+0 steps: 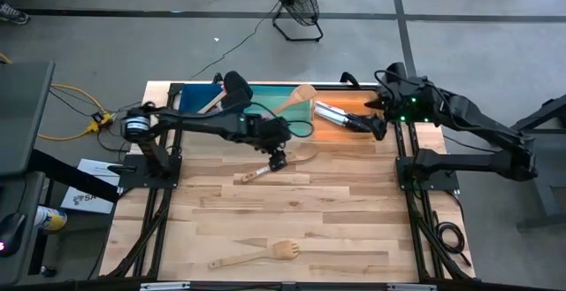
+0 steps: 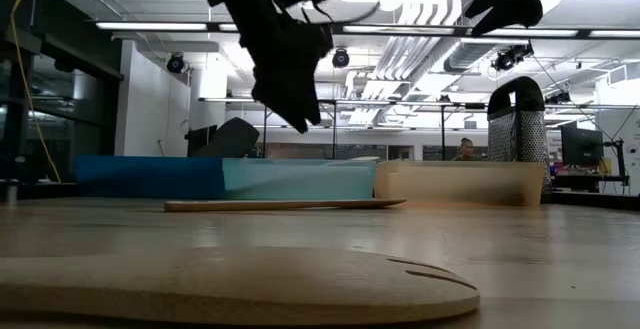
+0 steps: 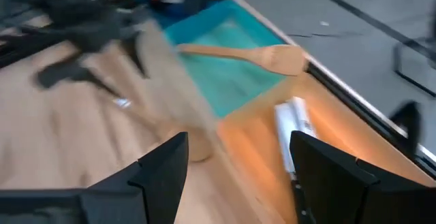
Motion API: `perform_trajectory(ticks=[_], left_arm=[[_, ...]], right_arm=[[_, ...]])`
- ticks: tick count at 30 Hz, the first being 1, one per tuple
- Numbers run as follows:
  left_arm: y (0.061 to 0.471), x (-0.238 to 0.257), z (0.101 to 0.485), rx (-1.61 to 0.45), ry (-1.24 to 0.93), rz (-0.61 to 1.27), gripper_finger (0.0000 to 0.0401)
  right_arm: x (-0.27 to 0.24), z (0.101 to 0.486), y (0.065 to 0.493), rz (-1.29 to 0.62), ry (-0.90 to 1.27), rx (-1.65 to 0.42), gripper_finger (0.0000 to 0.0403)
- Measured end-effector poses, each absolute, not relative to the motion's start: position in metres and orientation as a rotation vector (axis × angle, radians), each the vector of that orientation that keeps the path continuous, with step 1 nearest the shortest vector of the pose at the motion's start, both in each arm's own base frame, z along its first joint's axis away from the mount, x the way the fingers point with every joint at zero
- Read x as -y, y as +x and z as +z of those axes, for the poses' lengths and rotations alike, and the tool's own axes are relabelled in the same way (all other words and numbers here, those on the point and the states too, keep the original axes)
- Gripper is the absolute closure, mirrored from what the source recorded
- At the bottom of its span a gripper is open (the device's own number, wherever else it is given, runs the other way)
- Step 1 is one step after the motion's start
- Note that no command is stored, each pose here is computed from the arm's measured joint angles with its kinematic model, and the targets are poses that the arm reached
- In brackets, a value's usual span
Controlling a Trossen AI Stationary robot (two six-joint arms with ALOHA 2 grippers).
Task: Pick & Place Kitchen Items
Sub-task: Put the serving spoon into the green bin
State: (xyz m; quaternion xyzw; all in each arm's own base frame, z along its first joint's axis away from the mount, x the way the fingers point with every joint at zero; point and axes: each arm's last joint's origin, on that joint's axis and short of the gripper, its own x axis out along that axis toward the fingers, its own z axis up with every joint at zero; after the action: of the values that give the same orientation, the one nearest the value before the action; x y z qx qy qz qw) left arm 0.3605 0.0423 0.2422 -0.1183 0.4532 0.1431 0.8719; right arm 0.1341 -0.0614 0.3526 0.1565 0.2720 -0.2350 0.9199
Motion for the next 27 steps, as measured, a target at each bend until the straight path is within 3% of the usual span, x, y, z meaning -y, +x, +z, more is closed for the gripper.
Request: perform_trajectory(ticks=[8, 18, 27], left_arm=[[0.388, -0.043, 0.223, -1.085, -0.363, 0.329, 0.0148], [0.395, -0.040, 0.207, -1.143, -0.386, 0.354, 0.0148], [0.396, -0.039, 0.185, -1.235, -0.382, 0.345, 0.0148]], right_arm=[[0.040, 0.348, 0.122, -0.225, 0.274, -0.398, 0.0154], [0.017, 0.332, 0.102, -0.084, 0.319, -0.202, 0.0154], [0.011, 0.330, 0.100, -0.086, 0.311, -0.183, 0.0154]])
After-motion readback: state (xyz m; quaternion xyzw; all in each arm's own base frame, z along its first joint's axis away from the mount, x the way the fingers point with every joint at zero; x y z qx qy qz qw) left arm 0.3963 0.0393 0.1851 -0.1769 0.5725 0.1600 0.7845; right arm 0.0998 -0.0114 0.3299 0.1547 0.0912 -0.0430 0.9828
